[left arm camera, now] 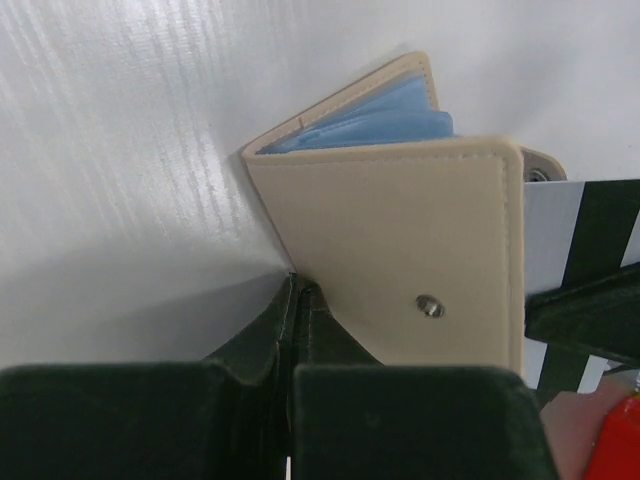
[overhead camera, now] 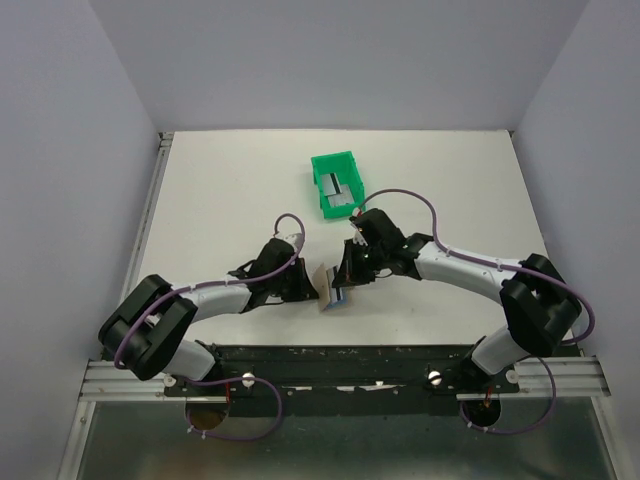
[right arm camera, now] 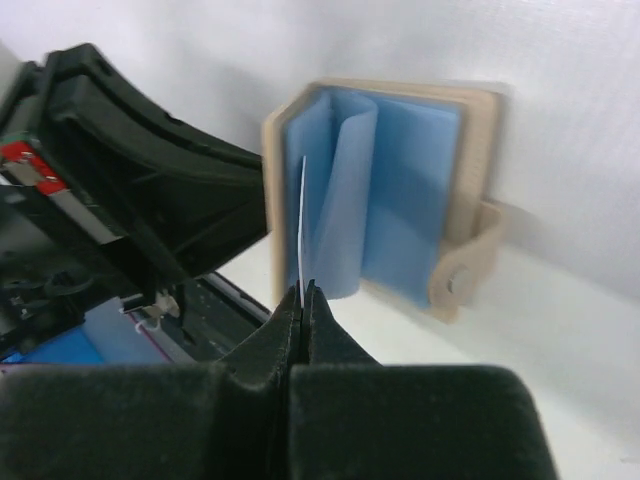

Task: Put the credit cards into the card holder
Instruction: Open the card holder at the center of the board.

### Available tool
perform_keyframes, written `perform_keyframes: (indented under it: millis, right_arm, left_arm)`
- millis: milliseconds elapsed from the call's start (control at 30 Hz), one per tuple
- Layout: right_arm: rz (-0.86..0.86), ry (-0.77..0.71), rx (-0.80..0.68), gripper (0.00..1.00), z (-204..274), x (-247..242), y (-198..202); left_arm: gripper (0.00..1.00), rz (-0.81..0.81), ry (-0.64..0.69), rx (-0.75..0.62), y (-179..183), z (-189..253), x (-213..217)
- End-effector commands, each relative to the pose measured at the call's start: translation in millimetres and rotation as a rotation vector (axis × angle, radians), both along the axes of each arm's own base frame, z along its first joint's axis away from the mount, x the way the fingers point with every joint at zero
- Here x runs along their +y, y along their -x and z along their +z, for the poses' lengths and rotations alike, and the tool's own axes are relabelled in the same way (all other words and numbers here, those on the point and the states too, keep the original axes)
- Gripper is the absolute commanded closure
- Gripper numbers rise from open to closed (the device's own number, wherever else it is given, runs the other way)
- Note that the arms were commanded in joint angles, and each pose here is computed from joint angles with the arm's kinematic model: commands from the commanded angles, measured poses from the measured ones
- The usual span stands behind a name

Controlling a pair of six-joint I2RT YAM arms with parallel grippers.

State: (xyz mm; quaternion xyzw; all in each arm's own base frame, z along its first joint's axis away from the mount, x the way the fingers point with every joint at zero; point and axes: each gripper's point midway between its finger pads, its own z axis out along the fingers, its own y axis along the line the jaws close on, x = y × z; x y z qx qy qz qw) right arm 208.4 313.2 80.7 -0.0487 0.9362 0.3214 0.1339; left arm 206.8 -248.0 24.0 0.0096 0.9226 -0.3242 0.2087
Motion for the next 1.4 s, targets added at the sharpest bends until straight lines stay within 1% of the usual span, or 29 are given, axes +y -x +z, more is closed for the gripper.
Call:
perform_keyframes:
  millis: [0,200,467,833,1000,1167,1300,1367]
  right_arm:
    - [0.063,-0.123,0.023,0.99,9,21,6]
    - [0.079,-0.133,0.002,0.99,14,23,4]
    - [0.066,-0.056,0.011,1.0,-1,13,4]
    - [0.059,-0.033,0.037,1.0,-20,19,-4]
    - [0.029,0.046,0.031,0.99,-29,8,-8]
    - [0.03,0.095,0.043,0.99,-39,2,-7]
    - [0.028,0.132,0.054,1.0,-48,-2,-6]
    - [0.024,0.152,0.053,1.0,-51,-4,-6]
  left_arm:
    - [1.0,-0.068,0.064,0.016,15,-10,-8]
    - [1.0,-0.133,0.145,-0.01,11,2,-25]
    - [1.0,-0.147,0.135,-0.005,13,-3,-25]
    - [1.0,-0.119,0.038,0.073,35,-46,1]
    - [1.0,-0.071,-0.024,0.083,40,-56,18]
    - [1.0,-0.022,-0.103,0.071,38,-54,34]
    - [1.0,0.018,-0.173,0.026,28,-39,46]
    - [1.0,0.049,-0.228,0.009,24,-29,56]
